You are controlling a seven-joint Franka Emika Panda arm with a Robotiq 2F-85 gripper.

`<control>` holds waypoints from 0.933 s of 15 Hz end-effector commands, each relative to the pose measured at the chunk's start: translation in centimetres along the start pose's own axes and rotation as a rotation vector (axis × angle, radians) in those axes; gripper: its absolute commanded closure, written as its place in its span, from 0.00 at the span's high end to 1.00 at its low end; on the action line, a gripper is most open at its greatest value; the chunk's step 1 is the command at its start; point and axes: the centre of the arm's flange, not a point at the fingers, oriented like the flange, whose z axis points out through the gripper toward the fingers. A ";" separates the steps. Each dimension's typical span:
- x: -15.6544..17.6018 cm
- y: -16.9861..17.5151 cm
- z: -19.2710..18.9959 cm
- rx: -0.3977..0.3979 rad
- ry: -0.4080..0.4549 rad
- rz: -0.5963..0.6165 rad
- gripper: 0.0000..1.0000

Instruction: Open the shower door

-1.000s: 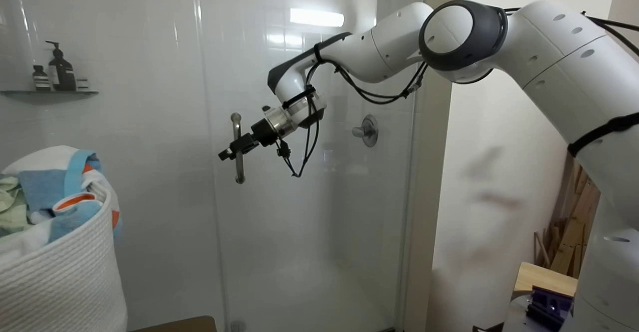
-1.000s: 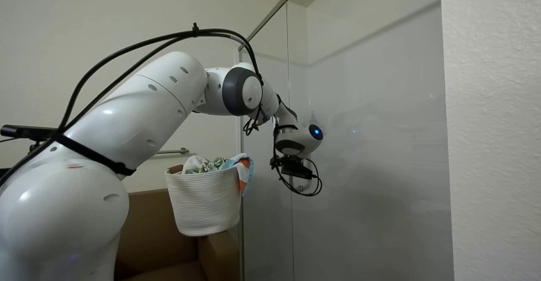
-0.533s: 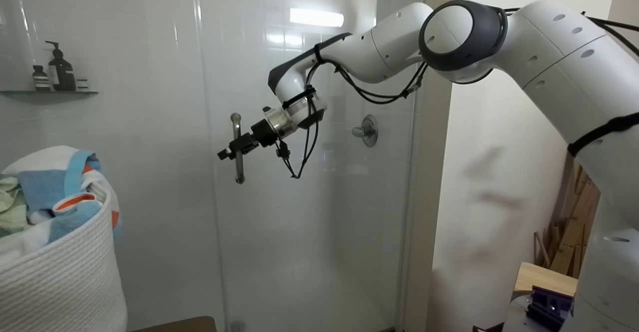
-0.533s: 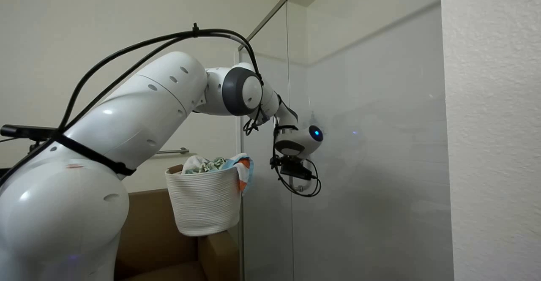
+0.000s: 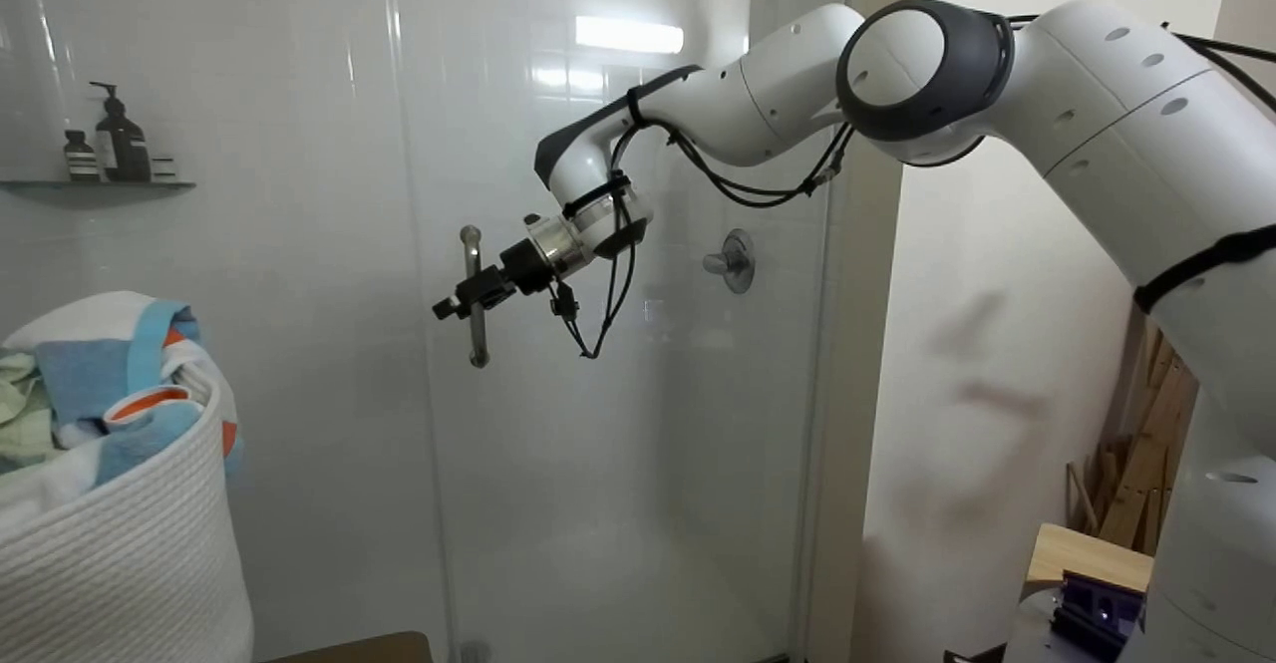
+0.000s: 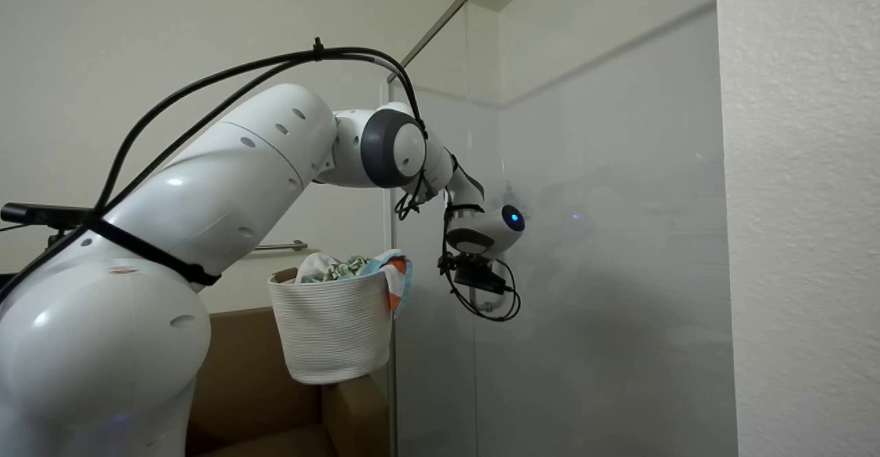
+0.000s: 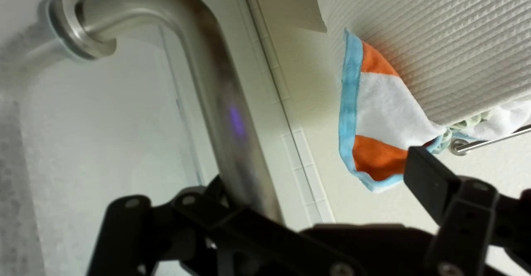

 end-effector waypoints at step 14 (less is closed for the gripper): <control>-4.8 -8.1 1.4 0.174 0.027 0.064 1.00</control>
